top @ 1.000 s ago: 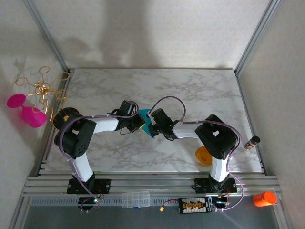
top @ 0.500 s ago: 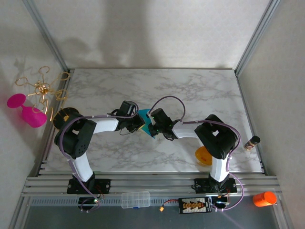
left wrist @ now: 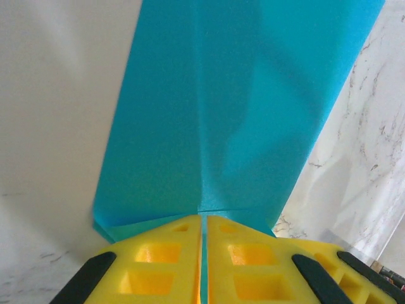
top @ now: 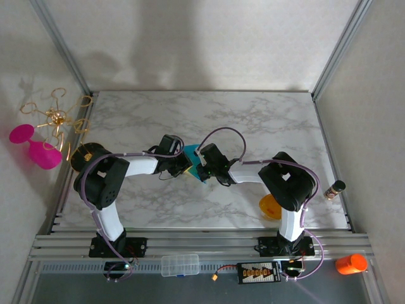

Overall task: Fold a paper plane with a square sheet of paper (pick it up from the middle)
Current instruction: Third fold the triangle at the center of the table.

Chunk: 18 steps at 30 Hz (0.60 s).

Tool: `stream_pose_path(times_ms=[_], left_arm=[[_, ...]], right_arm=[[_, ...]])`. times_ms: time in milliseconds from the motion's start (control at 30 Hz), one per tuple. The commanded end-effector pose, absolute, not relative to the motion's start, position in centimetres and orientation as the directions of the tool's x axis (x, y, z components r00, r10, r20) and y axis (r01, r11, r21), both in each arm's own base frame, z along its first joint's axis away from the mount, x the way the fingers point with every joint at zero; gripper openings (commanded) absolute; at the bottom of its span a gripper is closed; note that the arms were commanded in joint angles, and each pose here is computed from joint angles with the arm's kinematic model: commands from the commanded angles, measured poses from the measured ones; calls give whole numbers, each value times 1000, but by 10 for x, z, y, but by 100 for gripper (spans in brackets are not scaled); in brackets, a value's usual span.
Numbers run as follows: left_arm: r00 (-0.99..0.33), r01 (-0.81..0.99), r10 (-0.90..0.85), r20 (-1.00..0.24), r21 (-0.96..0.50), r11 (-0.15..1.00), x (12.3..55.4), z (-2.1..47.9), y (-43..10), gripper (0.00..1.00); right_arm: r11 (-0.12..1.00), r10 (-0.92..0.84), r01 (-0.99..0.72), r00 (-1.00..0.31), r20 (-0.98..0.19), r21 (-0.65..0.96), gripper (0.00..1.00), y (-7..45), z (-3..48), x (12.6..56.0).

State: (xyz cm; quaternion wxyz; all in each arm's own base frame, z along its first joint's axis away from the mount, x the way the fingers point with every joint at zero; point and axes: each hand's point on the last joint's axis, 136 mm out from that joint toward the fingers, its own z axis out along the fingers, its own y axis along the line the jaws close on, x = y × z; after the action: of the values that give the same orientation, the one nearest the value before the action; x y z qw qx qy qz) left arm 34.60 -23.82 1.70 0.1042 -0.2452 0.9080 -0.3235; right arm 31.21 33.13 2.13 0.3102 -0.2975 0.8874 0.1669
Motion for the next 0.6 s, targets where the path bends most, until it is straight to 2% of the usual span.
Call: stream_pose_path(times_ms=[0,200,333,567], left_arm=[[-854,-405,-519,-35,-583,704,339,-1,-226,11],[-850,-421,-525,-34,-554,718,333,-8,-220,11],[-843,-437,-536,-39,-531,726,329,-13,-213,11],[-845,-442,-534,-39,-513,736,325,-20,-209,10]], right_arm=[[781,-456,-614,-685,-568,113,0,319,-3,301],[785,-421,-599,-703,-573,158,1,325,11,304],[794,-363,-569,-726,-585,214,7,331,35,309],[820,-251,-496,-761,-598,287,25,325,73,325]])
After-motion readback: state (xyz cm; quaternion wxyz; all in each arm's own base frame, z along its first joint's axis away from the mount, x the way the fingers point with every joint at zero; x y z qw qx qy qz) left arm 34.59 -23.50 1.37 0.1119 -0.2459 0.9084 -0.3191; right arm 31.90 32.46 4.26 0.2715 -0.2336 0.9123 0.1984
